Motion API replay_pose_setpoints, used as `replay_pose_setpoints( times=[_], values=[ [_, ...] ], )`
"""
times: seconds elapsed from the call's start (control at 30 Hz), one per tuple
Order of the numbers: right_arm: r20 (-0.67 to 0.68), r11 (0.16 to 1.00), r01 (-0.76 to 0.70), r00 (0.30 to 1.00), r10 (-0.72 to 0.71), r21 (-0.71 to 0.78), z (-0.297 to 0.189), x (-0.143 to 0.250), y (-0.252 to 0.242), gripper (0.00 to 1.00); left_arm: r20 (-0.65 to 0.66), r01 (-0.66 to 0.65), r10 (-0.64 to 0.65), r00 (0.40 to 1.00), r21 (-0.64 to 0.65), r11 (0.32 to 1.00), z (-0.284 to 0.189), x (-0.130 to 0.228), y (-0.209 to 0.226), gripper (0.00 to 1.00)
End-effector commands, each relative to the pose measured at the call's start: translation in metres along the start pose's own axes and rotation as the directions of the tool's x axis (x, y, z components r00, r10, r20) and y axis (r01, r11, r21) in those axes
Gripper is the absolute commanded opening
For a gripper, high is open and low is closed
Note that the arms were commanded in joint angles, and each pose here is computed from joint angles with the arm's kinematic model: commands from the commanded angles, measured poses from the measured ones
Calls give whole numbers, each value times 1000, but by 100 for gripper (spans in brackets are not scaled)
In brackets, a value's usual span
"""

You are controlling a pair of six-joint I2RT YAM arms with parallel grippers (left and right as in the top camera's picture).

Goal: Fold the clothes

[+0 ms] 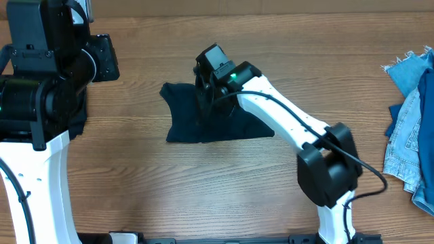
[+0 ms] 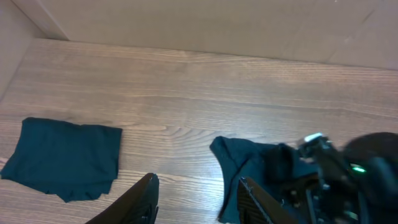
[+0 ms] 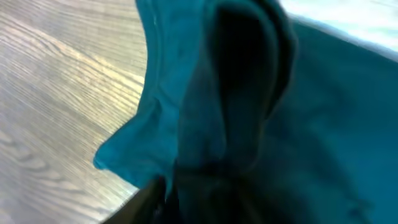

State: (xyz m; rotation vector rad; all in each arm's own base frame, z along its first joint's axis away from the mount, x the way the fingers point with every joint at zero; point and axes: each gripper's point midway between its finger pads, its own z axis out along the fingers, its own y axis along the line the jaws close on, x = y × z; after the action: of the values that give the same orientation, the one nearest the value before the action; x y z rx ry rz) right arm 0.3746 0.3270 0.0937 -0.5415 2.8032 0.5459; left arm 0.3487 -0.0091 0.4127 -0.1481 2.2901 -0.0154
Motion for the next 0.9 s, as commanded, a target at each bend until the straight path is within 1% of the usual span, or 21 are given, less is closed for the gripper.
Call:
replay_pose_setpoints(
  times=[0.0,0.07,0.13,0.17,0.23,0.27,0.3,0.33,0.37,0.4,0.43,0.53,0.6,0.63,0.7,0.73,0.8,0.87],
  values=[
    [39,991,93,995,-90,-96,-20,-5,35,45,3,21,-21,1000,13,1000,-2,-1,-2,45],
    [51,983,105,994,-98,-148,-41,-3,48,48,2,21,-21,1000,13,1000,-2,0,-2,45],
    [73,981,123,991,-113,-152,-55,-4,52,49,3,21,-21,1000,13,1000,-2,-1,-2,45],
    [83,992,103,992,-97,-71,-60,-7,32,49,2,21,-21,1000,13,1000,-2,-1,-2,45],
    [73,999,36,997,-36,-5,-64,-9,2,49,0,21,-21,1000,12,1000,-2,0,-2,46],
    [63,1000,-9,998,8,14,-67,-10,-19,47,0,21,-21,1000,13,1000,-2,0,-2,46],
    [58,998,-57,997,55,31,-67,-13,-42,41,0,21,-21,1000,13,1000,-2,0,-2,47],
    [52,995,-88,995,85,43,-64,-14,-57,37,1,21,-21,1000,13,1000,-2,0,-2,47],
    [41,993,-110,993,108,50,-60,-13,-68,32,1,21,-21,1000,13,1000,-2,0,-2,49],
    [17,990,-131,991,130,51,-50,-10,-77,29,1,21,-21,1000,13,1000,-2,0,-2,52],
    [-20,988,-146,989,147,41,-37,-4,-81,26,1,21,-21,1000,13,1000,-1,0,-2,53],
    [-73,987,-156,985,157,30,-17,4,-82,26,-10,20,-20,1000,11,1000,0,2,-2,55],
    [-88,987,-156,983,159,34,-10,7,-83,28,-56,16,-16,998,2,1000,9,12,-1,54],
    [-103,986,-161,981,164,38,-4,10,-86,28,-103,12,-12,995,-5,1000,17,20,0,53],
    [-148,984,-174,973,177,34,6,23,-87,27,-210,0,-5,978,-24,1000,38,40,1,47],
    [-207,982,-189,962,180,-24,9,37,-75,27,-263,-6,-3,965,-32,999,52,50,1,44],
    [-291,979,-165,949,125,-117,9,57,-48,27,-314,-9,0,949,-27,1000,69,58,-1,44],
    [-349,974,-86,937,7,-211,8,76,-12,27,-350,2,1,937,9,1000,85,62,-10,44]
  ],
)
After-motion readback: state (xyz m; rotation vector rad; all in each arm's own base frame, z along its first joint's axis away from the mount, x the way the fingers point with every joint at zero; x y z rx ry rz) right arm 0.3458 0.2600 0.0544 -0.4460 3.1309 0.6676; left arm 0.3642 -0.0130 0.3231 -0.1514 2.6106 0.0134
